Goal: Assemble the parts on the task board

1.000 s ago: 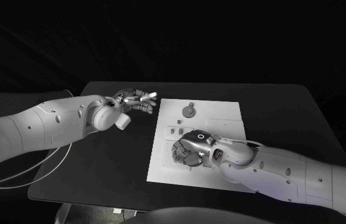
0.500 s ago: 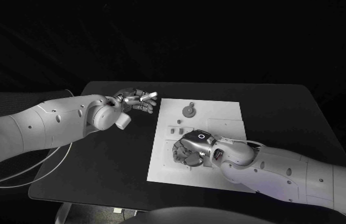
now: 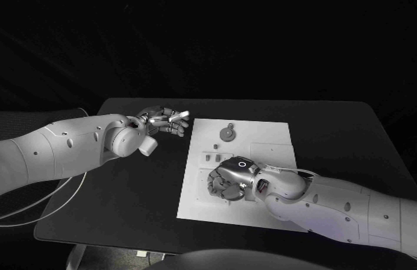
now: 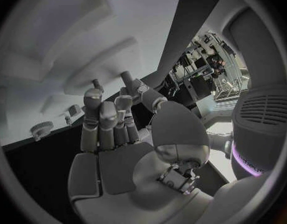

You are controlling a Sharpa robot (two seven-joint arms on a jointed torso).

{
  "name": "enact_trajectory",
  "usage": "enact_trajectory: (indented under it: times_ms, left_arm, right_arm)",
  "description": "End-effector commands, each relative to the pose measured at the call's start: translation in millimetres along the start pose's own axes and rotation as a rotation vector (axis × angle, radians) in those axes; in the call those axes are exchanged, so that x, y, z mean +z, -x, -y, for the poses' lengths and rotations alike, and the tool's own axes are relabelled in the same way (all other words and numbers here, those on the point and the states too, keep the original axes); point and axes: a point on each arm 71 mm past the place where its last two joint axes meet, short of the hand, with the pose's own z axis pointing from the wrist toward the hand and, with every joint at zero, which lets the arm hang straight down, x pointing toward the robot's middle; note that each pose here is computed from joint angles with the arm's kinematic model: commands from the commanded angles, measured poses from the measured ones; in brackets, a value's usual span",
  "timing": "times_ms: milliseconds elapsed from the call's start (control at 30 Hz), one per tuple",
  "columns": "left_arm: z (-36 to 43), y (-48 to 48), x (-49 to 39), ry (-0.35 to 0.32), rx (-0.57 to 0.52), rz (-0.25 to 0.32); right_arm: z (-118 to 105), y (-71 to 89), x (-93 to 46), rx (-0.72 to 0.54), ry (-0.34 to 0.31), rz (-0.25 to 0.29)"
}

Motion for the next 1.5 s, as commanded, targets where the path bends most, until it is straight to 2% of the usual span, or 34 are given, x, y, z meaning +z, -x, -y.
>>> enact_trajectory:
  times_ms: [33, 300, 600, 1500]
  left_arm:
    - [1.6, -2.8, 0.5, -0.007, 0.000, -0.019]
    - [1.6, -2.7, 0.4, -0.006, 0.000, -0.020]
    - [1.4, -3.6, 0.5, -0.003, -0.001, -0.029]
    - [1.0, -3.4, 0.5, 0.001, -0.001, -0.033]
  right_arm:
    - [-0.7, -1.6, 0.4, -0.007, 0.003, -0.019]
    - [0.9, -2.3, -0.3, -0.014, -0.005, -0.027]
    - [1.0, -0.9, 0.3, -0.027, -0.020, -0.008]
    - [-0.3, -3.2, -1.0, -0.023, -0.015, -0.043]
